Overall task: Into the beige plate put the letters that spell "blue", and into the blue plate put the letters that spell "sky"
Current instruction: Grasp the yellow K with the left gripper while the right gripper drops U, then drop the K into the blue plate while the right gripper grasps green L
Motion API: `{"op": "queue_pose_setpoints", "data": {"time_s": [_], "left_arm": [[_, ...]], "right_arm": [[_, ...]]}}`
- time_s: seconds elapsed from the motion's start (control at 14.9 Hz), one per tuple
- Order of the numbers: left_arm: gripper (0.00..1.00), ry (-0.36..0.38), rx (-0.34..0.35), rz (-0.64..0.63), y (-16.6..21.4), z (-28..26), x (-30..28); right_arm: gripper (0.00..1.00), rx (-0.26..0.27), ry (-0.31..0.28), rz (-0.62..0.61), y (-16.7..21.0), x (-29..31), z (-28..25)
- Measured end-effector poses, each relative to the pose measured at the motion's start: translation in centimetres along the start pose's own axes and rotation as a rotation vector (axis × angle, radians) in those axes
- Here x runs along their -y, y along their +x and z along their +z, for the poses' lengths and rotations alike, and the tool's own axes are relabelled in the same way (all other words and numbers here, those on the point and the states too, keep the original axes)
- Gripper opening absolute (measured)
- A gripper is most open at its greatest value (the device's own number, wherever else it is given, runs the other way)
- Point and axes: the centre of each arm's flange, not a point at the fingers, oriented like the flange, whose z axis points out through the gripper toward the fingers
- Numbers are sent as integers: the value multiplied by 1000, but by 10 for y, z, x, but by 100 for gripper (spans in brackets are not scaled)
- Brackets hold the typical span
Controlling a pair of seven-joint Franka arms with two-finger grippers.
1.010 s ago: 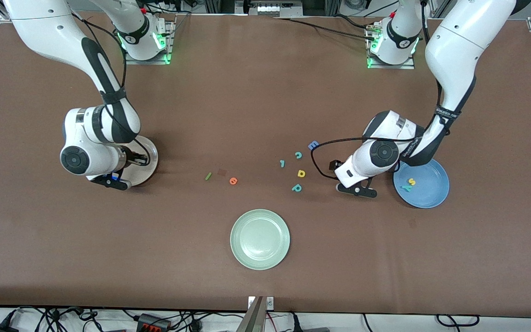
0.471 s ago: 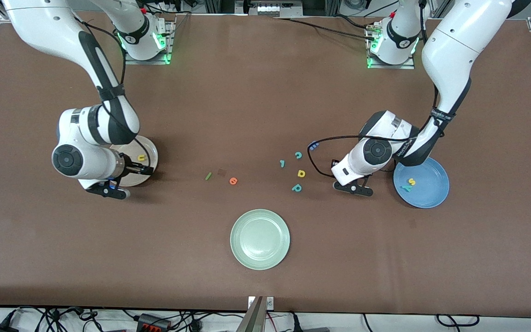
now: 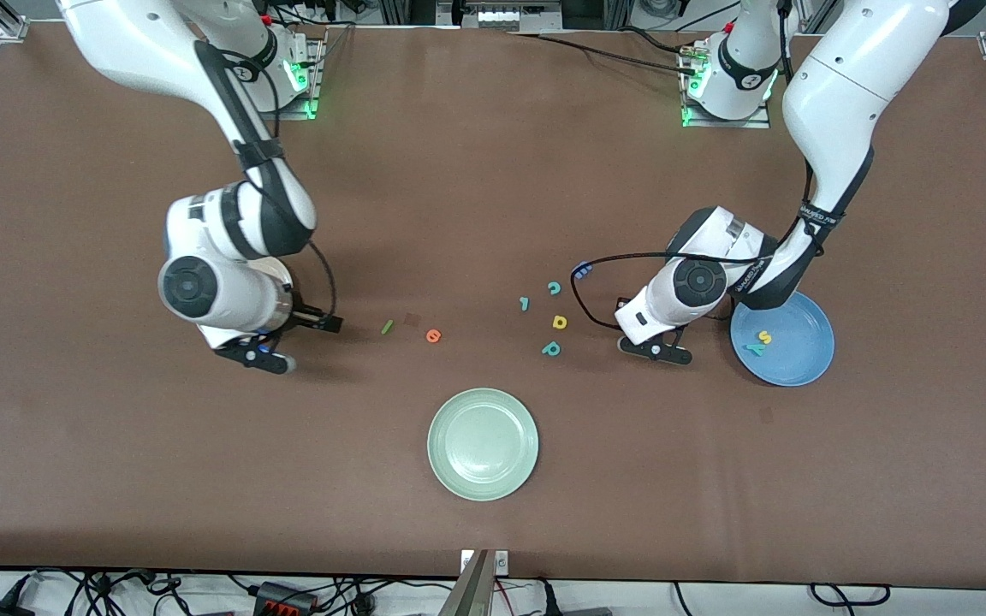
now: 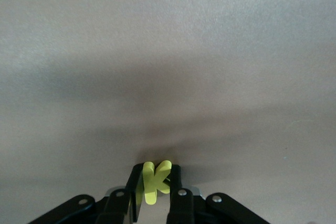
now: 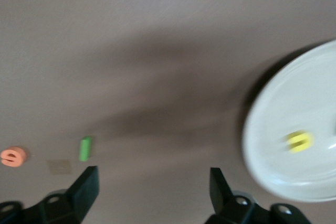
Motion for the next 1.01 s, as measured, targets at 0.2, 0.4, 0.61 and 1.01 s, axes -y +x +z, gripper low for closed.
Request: {"op": "queue_pose_setpoints", "data": {"time_s": [0.2,0.4,0.61,1.01], "left_arm": [[24,57,60,-4,12,-35,21],[24,130,131,4,23,-90,65],[24,183,150,66,27,-105,140],[62,152,176,93,25,-94,181]], "right_arm": [[81,-9,-17,91,-21,40,37],[63,-37,0,129,-19,52,57],[53,-64,20,139,-13,52,63],[53,-85,35,157,-23,71,79]]}}
